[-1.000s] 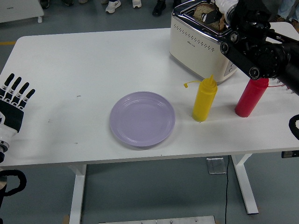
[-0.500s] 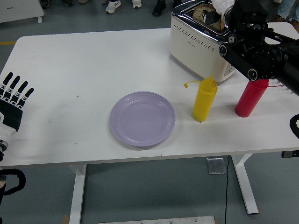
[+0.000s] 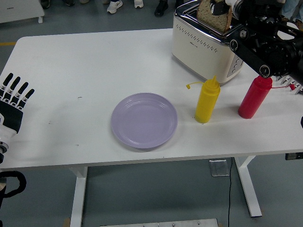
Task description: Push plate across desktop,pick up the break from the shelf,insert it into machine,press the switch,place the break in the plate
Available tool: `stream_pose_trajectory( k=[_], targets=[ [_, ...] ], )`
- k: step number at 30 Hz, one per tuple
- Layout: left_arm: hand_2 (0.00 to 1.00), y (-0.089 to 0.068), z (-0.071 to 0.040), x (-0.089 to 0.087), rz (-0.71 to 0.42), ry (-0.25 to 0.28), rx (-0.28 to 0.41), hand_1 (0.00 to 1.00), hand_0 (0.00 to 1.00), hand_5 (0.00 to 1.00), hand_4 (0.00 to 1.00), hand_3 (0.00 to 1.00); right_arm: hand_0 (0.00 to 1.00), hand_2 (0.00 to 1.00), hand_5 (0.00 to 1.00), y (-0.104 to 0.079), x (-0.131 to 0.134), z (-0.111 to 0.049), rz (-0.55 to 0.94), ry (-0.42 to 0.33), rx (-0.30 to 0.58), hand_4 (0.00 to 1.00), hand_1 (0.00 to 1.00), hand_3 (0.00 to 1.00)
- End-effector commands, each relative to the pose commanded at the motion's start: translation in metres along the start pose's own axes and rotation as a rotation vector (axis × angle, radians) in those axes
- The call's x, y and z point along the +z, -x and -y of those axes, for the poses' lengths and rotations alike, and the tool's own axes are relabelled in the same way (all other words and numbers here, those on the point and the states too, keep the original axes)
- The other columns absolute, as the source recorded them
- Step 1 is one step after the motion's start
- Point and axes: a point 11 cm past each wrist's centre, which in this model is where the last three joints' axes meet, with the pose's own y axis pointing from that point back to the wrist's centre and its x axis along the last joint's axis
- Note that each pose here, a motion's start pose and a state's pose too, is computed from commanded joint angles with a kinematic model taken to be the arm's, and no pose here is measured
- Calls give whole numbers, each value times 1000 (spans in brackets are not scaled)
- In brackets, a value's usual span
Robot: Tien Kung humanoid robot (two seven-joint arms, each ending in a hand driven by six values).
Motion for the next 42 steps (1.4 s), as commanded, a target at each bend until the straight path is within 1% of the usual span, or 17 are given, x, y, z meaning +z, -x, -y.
stream_pose_trajectory(
  k=[4,5,9,12,16,17,20,23,26,28,29,31,38,42],
  targets=[
    [904,0,0,0,1,-1,-1,853,796,998,620,857,215,411,122,-26,7,-1,4,-8,74,400,335,495],
    [905,0,0,0,2,-1,0,853,795,998,620,857,224,402,106,-33,9,-2,5,-11,96,368,329,487],
    [905,-2,-1,-1,5,-4,3,853,795,998,620,857,224,402,106,-64,15,-8,17,-29,177,368,329,487],
    [904,-3,-2,-1,6,-5,5,853,795,998,620,857,229,398,97,-88,19,-14,33,-44,237,356,325,484],
    [904,-4,-3,-2,8,-7,7,853,795,998,620,857,229,398,97,-115,21,-25,62,-74,296,356,325,484],
    [904,-4,-3,-2,8,-8,6,853,795,998,620,856,228,396,97,-122,20,-28,71,-85,309,352,321,483],
    [904,-4,-3,-2,9,-8,6,853,795,998,620,856,228,396,97,-135,16,-36,97,-124,321,352,321,483],
    [905,-4,-3,-2,9,-8,7,853,795,998,620,857,229,394,89,-140,5,-45,123,-184,298,345,321,479],
    [905,-4,-3,-2,9,-8,8,853,795,998,620,857,229,394,89,-137,-11,-54,125,-254,246,345,321,479],
    [905,-4,-3,-2,9,-7,8,853,795,998,620,857,229,394,89,-126,-28,-61,112,-315,181,345,321,479],
    [904,-4,-3,-1,9,-7,8,853,795,998,620,857,226,392,86,-121,-35,-65,107,-340,153,320,319,476],
    [904,-4,-3,-1,8,-6,8,853,795,998,620,857,226,392,86,-110,-50,-72,99,-392,94,320,319,476],
    [905,-5,-3,0,6,-2,12,853,795,998,620,856,225,390,83,-54,-100,-106,68,-578,-147,304,318,475],
    [904,-6,-2,1,6,0,14,853,795,998,621,856,225,389,81,-21,-115,-117,64,-626,-267,304,316,476]
  ],
)
